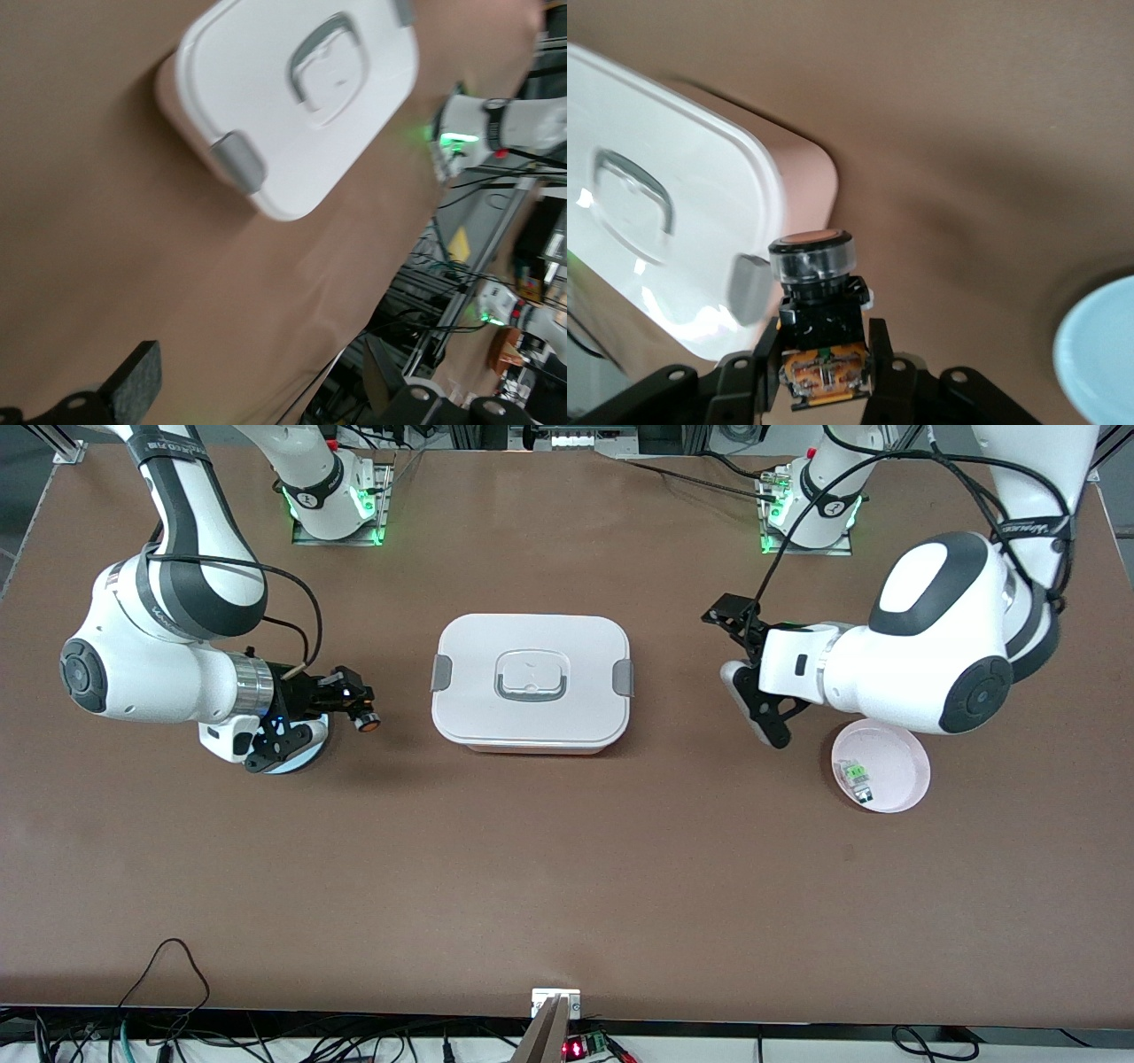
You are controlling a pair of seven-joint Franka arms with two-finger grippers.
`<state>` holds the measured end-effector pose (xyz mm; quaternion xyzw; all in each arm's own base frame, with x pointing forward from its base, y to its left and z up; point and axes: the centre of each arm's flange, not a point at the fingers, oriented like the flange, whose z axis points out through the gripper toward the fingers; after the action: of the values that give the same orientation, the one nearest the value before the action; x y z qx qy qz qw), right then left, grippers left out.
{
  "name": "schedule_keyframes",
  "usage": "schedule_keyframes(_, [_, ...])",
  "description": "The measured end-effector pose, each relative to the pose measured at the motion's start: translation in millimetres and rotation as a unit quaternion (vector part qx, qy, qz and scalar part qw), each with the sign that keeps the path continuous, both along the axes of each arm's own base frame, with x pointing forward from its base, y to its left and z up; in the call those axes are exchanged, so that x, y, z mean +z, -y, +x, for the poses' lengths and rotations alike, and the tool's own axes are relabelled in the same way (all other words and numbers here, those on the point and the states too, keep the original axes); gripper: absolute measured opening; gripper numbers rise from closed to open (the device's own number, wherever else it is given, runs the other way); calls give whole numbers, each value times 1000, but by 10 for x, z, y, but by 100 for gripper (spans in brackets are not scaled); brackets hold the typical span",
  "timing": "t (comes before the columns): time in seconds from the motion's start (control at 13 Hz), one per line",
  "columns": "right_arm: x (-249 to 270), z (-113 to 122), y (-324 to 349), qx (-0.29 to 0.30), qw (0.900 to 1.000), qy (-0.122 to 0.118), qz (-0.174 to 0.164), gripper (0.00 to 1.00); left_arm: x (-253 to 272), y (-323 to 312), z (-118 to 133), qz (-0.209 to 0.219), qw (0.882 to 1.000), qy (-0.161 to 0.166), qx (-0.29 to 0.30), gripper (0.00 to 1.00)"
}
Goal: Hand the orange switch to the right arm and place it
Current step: 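Move the switch over the blue plate while the left gripper withdraws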
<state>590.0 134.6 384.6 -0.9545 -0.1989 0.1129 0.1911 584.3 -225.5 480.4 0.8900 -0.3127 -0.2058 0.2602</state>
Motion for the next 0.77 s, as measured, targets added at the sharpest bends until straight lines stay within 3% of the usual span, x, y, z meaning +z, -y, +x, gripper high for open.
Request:
schedule_keyframes(0.15, [51, -15, 142, 48, 999, 14, -21, 42, 157, -148, 35, 84, 996, 25, 10, 100])
schedule_keyframes(0.31, [94, -1, 359, 108, 993, 35, -42, 42, 352, -320, 21, 159, 985, 54, 39, 100])
schedule_keyframes(0.62, [75, 9, 660, 263, 959, 58, -88, 42, 623, -1055, -145, 235, 962, 70, 116, 100])
schedule_keyframes(0.77, [-10, -12, 742, 317, 941, 60, -99, 42, 782, -1270, -283, 285, 942, 110, 137, 100])
